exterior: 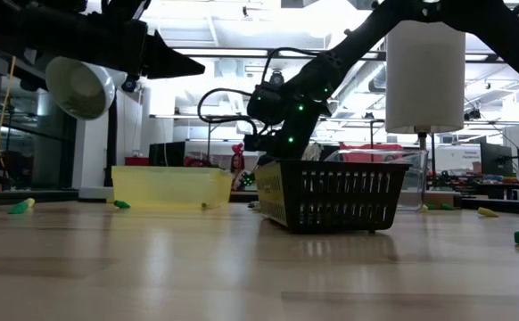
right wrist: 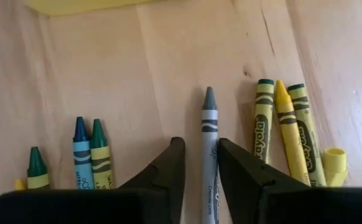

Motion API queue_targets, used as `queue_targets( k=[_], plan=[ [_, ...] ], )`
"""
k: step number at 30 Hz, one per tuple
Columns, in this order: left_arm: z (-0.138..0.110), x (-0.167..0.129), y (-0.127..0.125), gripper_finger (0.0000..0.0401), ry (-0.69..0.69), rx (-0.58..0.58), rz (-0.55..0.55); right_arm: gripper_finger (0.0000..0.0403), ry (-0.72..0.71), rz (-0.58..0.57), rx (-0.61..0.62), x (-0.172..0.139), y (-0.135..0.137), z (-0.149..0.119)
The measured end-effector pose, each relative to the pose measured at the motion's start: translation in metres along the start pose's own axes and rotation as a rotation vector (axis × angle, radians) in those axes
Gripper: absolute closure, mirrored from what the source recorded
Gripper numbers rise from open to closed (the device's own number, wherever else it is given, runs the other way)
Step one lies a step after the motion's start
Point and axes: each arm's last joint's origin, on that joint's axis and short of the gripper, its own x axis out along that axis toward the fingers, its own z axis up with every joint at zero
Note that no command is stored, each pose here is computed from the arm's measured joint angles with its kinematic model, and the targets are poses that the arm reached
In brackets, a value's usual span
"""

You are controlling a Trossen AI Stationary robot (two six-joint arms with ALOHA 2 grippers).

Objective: Sort crayons
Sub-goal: Put the gray crayon into the yellow transparent bin

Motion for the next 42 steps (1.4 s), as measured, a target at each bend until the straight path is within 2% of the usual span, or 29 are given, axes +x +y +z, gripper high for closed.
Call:
queue_targets(
  k=[3,5,14,20,27,34,36,42],
  plan=[
    [0.006,-0.003,0.0,0.0227,-0.034,-0.052,-0.003,0.0373,0.019,-0.006,-0.005,0.001,0.002,-0.001],
    [0.015,-0.006,0.001,0.0227,-0.062,-0.085,-0.005,0.0391,0.022,-0.018,-0.01,-0.001,0.004,-0.001],
    [0.044,-0.047,0.012,0.0227,-0.154,-0.219,-0.03,0.0398,-0.005,-0.012,0.0,-0.02,0.02,0.005],
    [0.053,-0.071,0.02,0.0227,-0.188,-0.319,-0.079,0.0401,-0.144,-0.025,0.02,-0.064,0.029,0.023],
    [0.053,-0.079,0.017,0.0227,-0.179,-0.365,-0.135,0.0402,-0.313,-0.079,0.015,-0.108,0.053,0.039],
    [0.052,-0.082,0.011,0.0227,-0.157,-0.369,-0.177,0.0402,-0.477,-0.058,-0.009,-0.113,0.077,0.055],
    [0.05,-0.082,0.009,0.0227,-0.143,-0.376,-0.189,0.0402,-0.492,-0.053,-0.016,-0.112,0.08,0.056],
    [0.048,-0.084,0.006,0.0227,-0.115,-0.4,-0.211,0.0402,-0.659,-0.017,-0.02,-0.122,0.08,0.069]
  ],
)
